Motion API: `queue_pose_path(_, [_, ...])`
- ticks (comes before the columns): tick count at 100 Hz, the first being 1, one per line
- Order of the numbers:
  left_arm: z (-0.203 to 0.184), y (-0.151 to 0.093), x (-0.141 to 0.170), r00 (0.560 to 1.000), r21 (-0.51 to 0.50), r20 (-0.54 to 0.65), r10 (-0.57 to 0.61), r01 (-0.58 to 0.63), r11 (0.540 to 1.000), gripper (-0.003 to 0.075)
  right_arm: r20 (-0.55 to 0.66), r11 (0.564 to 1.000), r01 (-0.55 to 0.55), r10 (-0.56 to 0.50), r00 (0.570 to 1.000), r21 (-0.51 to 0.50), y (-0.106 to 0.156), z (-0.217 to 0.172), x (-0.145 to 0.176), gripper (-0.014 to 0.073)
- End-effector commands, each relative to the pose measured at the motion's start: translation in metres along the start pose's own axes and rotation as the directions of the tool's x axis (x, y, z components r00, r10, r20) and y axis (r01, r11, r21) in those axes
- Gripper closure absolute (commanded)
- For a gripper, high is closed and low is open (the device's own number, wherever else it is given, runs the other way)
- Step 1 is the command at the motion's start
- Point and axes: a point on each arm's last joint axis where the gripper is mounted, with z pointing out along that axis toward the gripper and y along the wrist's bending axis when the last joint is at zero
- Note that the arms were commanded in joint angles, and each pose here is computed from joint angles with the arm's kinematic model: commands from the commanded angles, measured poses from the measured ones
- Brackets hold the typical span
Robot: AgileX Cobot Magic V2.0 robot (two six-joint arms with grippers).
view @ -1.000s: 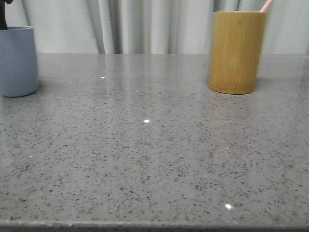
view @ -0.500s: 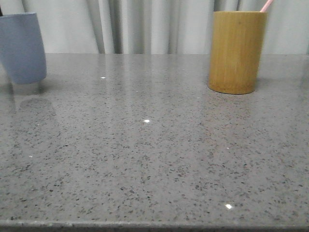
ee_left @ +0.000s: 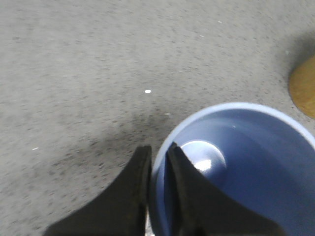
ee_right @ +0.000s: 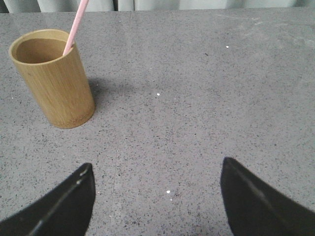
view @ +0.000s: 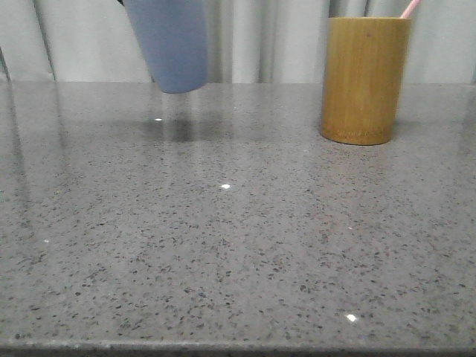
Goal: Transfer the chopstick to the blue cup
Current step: 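Grasp the blue cup rim with the left gripper and lift it, then carry the blue cup toward the table center and set it down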
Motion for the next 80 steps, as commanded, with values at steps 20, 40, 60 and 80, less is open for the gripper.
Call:
queue_pose_path(20, [0.01, -0.027, -0.008, 0.999, 0.049, 0.022, 0.046, -0.047, 0.998, 0.0739, 0.087, 1.0, 0.007, -0.007, 0.996, 0.0, 0.001, -0.004, -0.014, 0.0057])
queue_pose_path(40, [0.019, -0.025, -0.007, 0.999, 0.047, 0.003, 0.043, -0.043, 0.998, 0.0739, 0.087, 1.0, 0.007, -0.007, 0.996, 0.0, 0.001, -0.004, -0.014, 0.0057])
queue_pose_path(60, [0.026, -0.025, -0.005, 0.999, 0.045, -0.017, 0.042, -0.041, 0.998, 0.0739, 0.087, 1.0, 0.007, -0.007, 0.996, 0.0, 0.001, -0.004, -0.014, 0.0057])
queue_pose_path(80, [0.032, -0.024, -0.002, 0.998, 0.044, -0.045, 0.042, -0.04, 0.998, 0.0739, 0.087, 1.0, 0.007, -0.007, 0.996, 0.0, 0.001, -0.004, -0.014, 0.0057])
